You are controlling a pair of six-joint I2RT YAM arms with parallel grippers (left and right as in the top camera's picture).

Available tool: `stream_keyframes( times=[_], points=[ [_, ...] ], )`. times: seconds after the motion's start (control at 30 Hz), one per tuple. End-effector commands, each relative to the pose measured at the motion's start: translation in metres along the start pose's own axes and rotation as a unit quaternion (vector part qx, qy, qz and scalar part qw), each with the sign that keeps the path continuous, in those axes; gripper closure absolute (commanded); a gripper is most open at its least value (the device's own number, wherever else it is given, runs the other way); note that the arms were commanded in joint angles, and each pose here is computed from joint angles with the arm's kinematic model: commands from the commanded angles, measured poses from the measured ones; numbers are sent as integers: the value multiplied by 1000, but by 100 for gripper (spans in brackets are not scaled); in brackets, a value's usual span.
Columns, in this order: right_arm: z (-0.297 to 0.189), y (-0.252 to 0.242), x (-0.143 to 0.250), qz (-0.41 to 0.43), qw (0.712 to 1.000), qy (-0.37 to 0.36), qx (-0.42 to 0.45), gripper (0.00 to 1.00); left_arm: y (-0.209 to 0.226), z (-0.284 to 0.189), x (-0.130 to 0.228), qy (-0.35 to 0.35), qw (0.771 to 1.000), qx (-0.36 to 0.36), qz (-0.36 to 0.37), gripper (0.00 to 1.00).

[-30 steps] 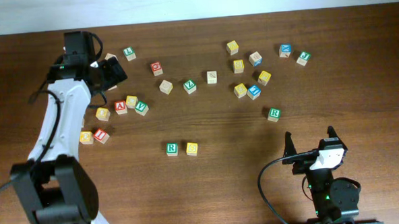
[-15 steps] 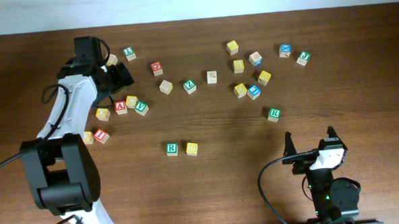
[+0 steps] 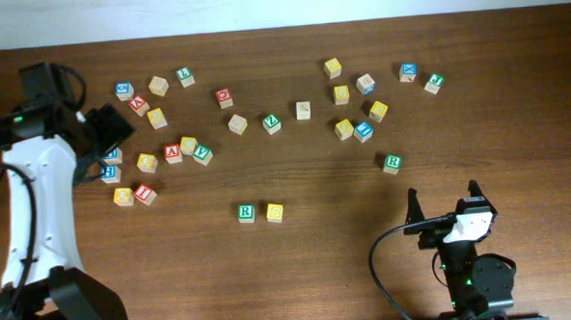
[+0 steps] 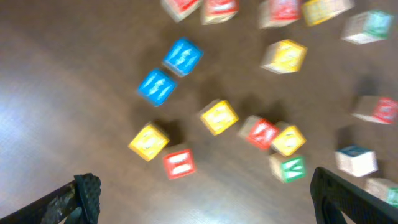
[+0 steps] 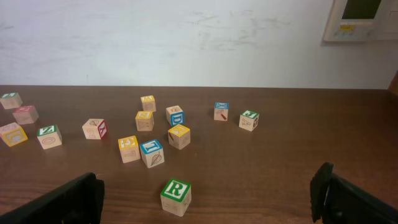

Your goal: Spell out RSS

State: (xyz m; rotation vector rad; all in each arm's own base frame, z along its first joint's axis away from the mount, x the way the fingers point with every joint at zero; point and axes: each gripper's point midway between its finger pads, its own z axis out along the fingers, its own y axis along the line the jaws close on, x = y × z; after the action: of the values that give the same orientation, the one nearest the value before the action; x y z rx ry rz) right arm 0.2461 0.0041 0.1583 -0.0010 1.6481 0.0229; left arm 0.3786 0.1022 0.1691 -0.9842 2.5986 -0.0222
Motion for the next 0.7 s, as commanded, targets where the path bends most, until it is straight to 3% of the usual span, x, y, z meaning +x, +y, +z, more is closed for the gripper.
stream_keyframes(
  times=[0.0, 0.1, 0.2, 0.3, 0.4, 0.5, 0.57, 0.67],
  points=[
    [0, -3, 3, -2, 1000, 1, 8, 2, 15, 0, 2, 12, 1000, -15, -22, 1],
    [0, -7, -4, -4, 1000, -12, 20, 2, 15, 0, 3, 13, 1000, -16, -22, 1],
    [-3, 29, -12, 84, 992, -20, -89, 2, 15, 0, 3, 13, 1000, -16, -22, 1],
    [-28, 93, -8, 223, 932, 47, -281, 2, 15, 0, 3, 13, 1000, -16, -22, 1],
    [-37, 105, -21, 299, 897, 60, -320, 2, 15, 0, 3, 13, 1000, -16, -22, 1],
    [-44, 103, -61, 311, 887, -14, -342, 2, 15, 0, 3, 13, 1000, -16, -22, 1],
    [-65, 101, -112, 270, 878, -130, -372, 2, 15, 0, 3, 13, 1000, -16, -22, 1],
    [-76, 81, -153, 297, 867, -210, -342, 2, 15, 0, 3, 13, 1000, -16, -22, 1]
  ],
)
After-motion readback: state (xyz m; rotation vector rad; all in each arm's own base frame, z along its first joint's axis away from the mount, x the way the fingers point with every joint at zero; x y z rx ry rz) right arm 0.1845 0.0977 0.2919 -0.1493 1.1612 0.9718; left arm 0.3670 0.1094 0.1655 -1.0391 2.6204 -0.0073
